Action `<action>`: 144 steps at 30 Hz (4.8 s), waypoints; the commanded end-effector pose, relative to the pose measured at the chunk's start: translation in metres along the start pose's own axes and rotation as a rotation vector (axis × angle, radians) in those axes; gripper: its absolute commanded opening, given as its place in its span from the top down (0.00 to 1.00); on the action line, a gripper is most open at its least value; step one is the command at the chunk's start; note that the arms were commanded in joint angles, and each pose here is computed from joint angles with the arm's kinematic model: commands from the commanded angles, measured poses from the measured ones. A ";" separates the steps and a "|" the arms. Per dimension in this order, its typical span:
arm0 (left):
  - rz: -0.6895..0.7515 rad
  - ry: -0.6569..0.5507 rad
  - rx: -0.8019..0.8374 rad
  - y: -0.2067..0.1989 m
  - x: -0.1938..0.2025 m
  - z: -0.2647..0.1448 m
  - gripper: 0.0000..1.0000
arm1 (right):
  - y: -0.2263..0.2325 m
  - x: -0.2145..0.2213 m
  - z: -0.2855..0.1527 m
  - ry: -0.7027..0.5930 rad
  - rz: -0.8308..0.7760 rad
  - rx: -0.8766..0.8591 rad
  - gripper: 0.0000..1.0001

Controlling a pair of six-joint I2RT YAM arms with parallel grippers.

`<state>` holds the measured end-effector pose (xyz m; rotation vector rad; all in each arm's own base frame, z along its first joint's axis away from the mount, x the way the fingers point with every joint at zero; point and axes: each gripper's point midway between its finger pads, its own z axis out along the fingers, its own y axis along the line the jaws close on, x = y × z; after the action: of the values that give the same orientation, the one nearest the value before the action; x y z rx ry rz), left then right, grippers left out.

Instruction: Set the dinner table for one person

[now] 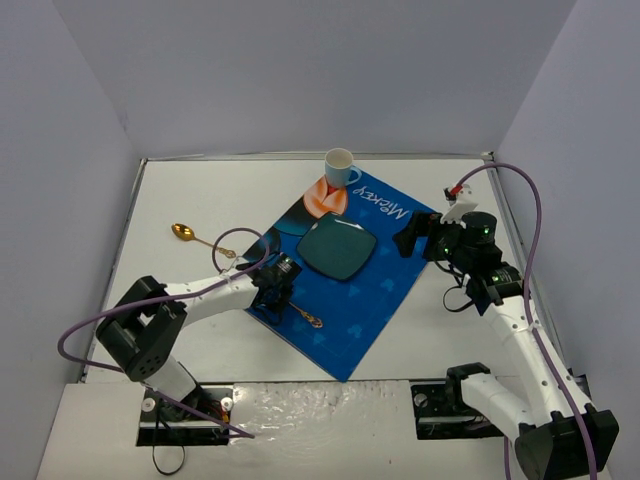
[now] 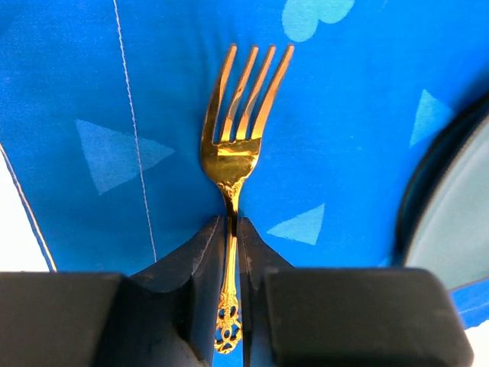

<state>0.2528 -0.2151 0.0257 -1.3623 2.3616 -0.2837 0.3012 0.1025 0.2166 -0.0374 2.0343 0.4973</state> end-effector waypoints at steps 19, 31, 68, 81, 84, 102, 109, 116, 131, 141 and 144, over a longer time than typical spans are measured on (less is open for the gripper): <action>0.246 -0.175 0.227 -0.053 -0.120 -0.078 0.23 | 0.020 -0.040 -0.006 -0.090 -0.064 -0.073 0.00; 0.296 -0.342 0.350 -0.015 -0.297 -0.049 0.21 | 0.032 -0.032 0.001 -0.040 -0.094 -0.159 0.00; 0.457 -0.236 0.487 -0.034 -0.392 0.076 0.57 | 0.036 -0.036 0.000 -0.044 -0.131 -0.175 0.00; 0.515 -0.229 0.518 -0.046 -0.381 0.073 0.82 | 0.034 -0.036 0.004 -0.035 -0.130 -0.170 0.00; 0.529 -0.261 0.527 -0.050 -0.386 0.063 0.91 | 0.036 -0.036 0.005 -0.032 -0.132 -0.175 0.00; 0.687 -0.537 0.716 -0.125 -0.342 -0.109 1.00 | 0.127 -0.035 0.028 0.043 -0.295 -0.362 0.01; 0.761 -0.478 0.793 -0.144 -0.253 -0.155 1.00 | 0.172 -0.012 0.041 0.122 -0.414 -0.440 0.08; 0.756 -0.505 0.907 -0.159 -0.199 -0.208 1.00 | 0.212 0.004 0.055 0.158 -0.504 -0.492 0.23; 0.833 -0.496 1.054 -0.168 -0.138 -0.242 1.00 | 0.256 0.006 0.072 0.150 -0.575 -0.547 0.61; 0.832 -0.507 1.108 -0.174 -0.130 -0.254 1.00 | 0.262 0.009 0.074 0.157 -0.582 -0.565 0.64; 0.833 -0.507 1.121 -0.175 -0.128 -0.256 1.00 | 0.263 0.011 0.075 0.163 -0.583 -0.568 0.65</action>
<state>0.3361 -0.1950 0.3007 0.0907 1.7938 -0.6795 0.2905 0.3604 0.2344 -1.0179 1.9513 0.6737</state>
